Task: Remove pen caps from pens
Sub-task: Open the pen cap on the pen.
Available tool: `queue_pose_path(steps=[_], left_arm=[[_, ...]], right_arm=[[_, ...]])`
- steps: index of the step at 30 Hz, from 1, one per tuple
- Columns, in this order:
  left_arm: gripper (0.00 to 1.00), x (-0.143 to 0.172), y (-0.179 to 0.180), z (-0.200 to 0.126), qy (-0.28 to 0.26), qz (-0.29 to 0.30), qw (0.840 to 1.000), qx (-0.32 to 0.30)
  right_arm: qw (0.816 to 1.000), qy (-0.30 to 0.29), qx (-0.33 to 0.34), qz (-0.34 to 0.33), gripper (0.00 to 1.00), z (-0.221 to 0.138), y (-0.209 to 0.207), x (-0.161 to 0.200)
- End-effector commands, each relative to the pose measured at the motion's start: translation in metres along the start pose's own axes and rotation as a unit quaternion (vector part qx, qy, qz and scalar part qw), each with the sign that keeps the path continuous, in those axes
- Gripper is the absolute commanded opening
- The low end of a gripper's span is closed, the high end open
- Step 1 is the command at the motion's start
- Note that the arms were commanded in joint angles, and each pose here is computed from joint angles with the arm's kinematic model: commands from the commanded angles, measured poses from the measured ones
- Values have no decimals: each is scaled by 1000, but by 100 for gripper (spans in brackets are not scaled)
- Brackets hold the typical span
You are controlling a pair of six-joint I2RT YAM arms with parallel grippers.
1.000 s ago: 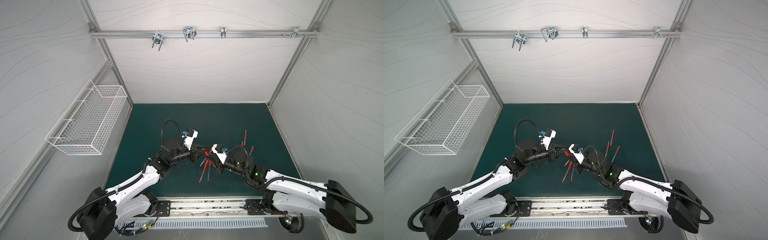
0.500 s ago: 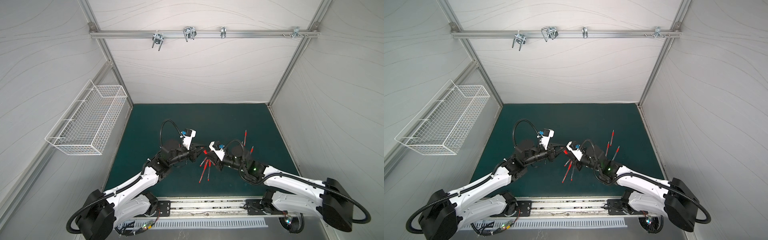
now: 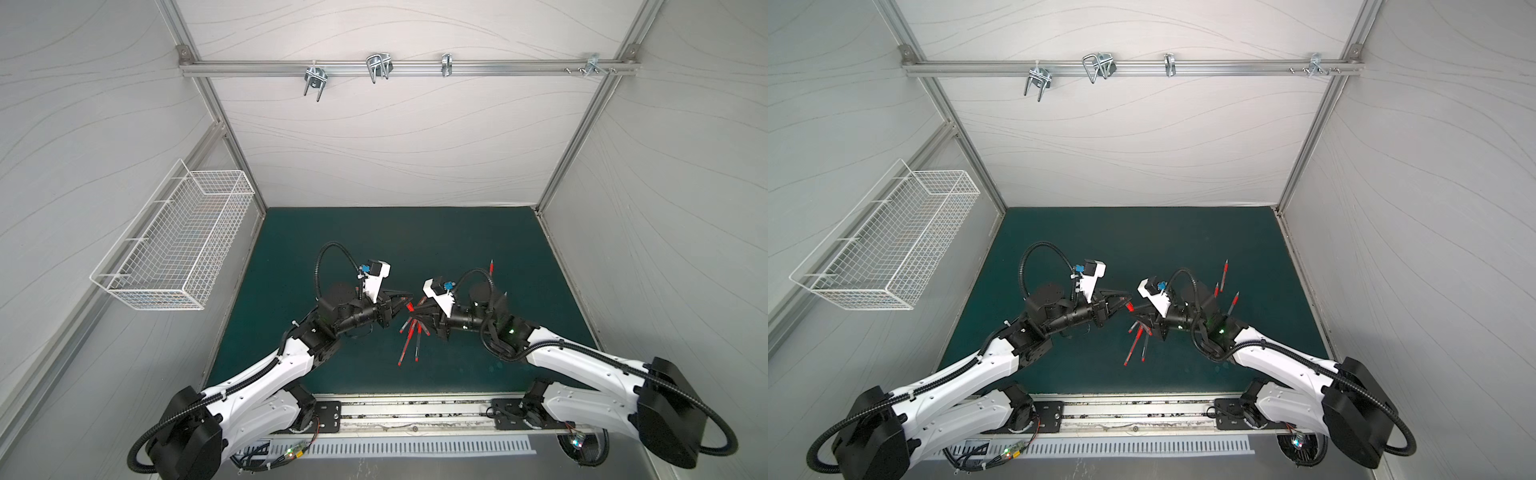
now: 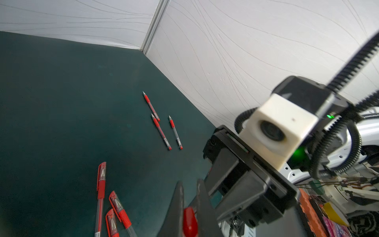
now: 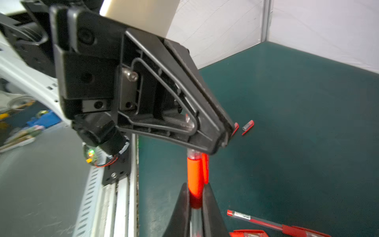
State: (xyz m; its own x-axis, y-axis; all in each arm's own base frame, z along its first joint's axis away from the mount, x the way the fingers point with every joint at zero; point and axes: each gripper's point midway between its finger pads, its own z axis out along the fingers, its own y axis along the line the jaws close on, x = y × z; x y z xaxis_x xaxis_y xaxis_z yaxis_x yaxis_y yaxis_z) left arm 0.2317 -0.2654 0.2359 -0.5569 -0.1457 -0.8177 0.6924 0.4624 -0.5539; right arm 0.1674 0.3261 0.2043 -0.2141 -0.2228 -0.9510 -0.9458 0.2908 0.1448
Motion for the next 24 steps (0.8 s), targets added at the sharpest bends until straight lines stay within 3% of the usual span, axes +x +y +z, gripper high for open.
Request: queue_pose_path(steps=[1,5,9,12,16,20,24], left_arm=[[0,-36,3,-2,-63,8,998,-25],[0,-40,7,-1,-68,0,997,-35],[0,-41,12,-2,-75,-7,996,-49],[0,-40,16,-2,-76,-16,995,-54],[0,-41,17,-3,-81,-19,995,-56],[0,-42,18,-4,-84,-20,995,-52],[0,-41,16,-4,-83,-20,995,-42]], right_arm=[[989,39,128,-63,0,-1,-15,24],[970,35,226,-86,0,-2,-31,20],[964,39,247,-93,0,3,-33,22],[978,32,193,-79,0,4,-19,23],[997,33,66,-17,0,-6,-5,27],[999,13,-32,40,0,-22,0,26],[993,9,-75,85,0,-26,-8,29]])
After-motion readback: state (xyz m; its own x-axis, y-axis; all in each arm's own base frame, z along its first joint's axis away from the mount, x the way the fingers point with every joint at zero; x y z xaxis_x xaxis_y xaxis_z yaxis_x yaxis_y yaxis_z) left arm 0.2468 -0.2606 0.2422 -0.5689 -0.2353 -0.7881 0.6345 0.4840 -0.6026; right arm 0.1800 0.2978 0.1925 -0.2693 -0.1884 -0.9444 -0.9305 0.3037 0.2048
